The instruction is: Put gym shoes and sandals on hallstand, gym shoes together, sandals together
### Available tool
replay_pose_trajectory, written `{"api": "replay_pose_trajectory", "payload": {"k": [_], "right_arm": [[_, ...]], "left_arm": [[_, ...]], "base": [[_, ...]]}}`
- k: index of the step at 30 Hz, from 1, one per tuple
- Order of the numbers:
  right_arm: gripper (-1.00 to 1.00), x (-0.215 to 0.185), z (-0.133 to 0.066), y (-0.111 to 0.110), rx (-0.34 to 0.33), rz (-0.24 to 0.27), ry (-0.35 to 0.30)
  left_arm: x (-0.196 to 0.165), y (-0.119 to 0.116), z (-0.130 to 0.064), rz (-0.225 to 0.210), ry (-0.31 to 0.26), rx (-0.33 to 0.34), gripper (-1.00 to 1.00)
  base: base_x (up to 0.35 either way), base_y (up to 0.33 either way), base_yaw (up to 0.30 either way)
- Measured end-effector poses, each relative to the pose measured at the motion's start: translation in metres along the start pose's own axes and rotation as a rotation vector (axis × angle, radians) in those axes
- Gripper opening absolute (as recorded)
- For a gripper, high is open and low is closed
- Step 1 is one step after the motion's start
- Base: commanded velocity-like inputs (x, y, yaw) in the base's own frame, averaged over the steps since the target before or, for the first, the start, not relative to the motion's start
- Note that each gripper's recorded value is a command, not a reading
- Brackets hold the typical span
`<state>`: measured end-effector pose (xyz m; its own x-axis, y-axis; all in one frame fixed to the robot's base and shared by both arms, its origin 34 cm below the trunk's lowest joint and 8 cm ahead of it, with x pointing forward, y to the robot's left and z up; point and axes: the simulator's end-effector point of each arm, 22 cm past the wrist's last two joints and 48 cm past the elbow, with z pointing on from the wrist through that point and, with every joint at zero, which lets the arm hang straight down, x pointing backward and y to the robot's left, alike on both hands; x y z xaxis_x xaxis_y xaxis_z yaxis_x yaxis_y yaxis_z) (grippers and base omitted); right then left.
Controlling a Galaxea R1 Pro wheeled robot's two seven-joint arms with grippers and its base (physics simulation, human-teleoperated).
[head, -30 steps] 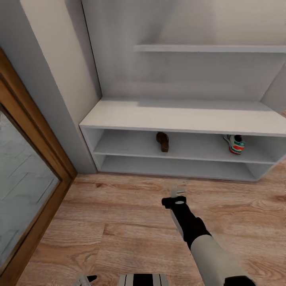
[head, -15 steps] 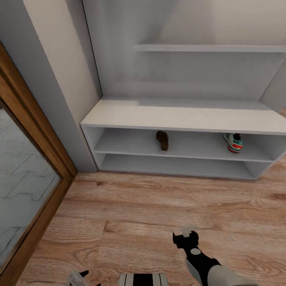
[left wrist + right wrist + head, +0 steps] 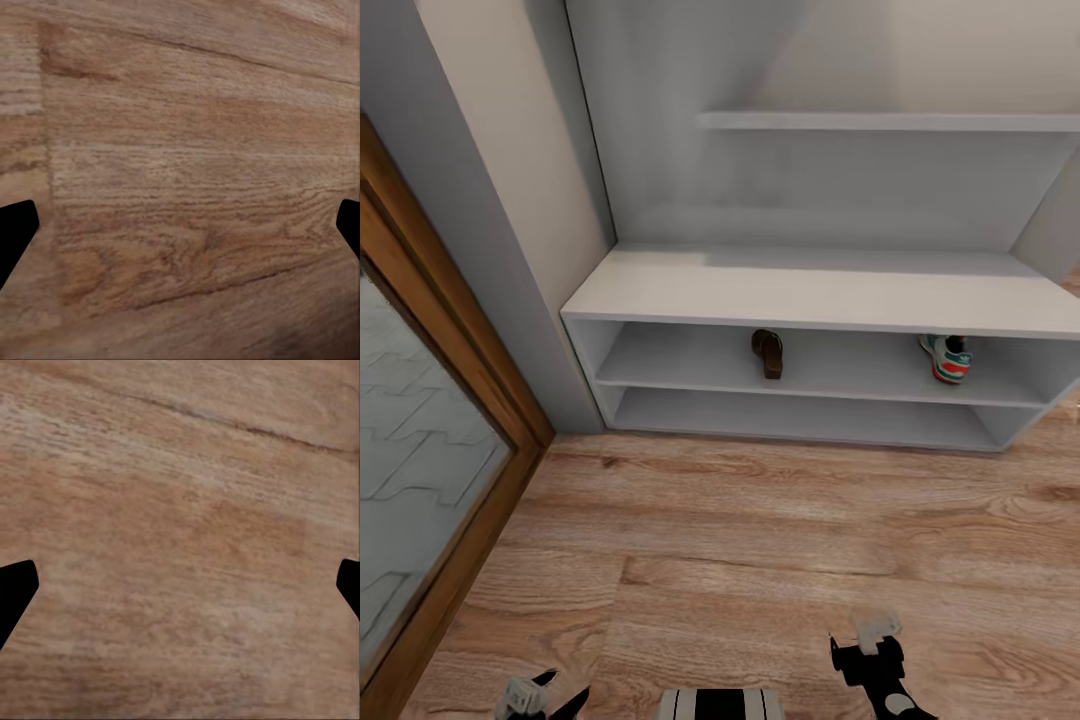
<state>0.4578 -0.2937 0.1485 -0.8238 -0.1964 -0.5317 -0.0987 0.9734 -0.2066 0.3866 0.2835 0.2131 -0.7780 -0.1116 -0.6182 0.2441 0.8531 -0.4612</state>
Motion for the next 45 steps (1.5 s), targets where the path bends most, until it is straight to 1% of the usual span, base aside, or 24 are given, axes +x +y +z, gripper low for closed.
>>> {"api": "replay_pose_trajectory", "payload": {"k": [3,11,13,14,26,34,45], "right_arm": [[1.00,0.005,-0.002,0.002,-0.003,-0.001,0.005],[1.00,0.011,-0.004,0.004,-0.003,0.000,0.009],[1.00,0.011,-0.005,0.003,-0.002,0.000,0.005],[1.00,0.006,-0.006,0.002,0.000,0.007,-0.031],[1.00,0.005,-0.006,0.002,0.003,0.013,-0.036],[1.00,0.016,-0.010,-0.002,0.009,0.014,-0.022],[1.00,0.017,-0.011,-0.005,0.013,0.013,-0.023]], "left_arm": [[-0.001,0.003,-0.002,-0.003,-0.009,-0.010,1.00],[0.002,0.004,-0.006,-0.002,-0.012,-0.019,1.00],[0.002,0.005,-0.006,-0.002,-0.012,-0.020,1.00],[0.002,0.005,-0.007,-0.002,-0.013,-0.022,1.00],[0.005,0.003,-0.006,-0.008,-0.008,-0.019,1.00],[0.005,0.006,-0.007,-0.010,-0.009,-0.032,1.00],[0.005,0.014,-0.007,-0.013,-0.011,-0.076,1.00]], "base": [[0.000,0.000,-0.145],[0.000,0.000,-0.061],[0.000,0.000,-0.009],[0.000,0.000,-0.001],[0.000,0.000,-0.003],[0.000,0.000,-0.230],[0.000,0.000,-0.285]]}}
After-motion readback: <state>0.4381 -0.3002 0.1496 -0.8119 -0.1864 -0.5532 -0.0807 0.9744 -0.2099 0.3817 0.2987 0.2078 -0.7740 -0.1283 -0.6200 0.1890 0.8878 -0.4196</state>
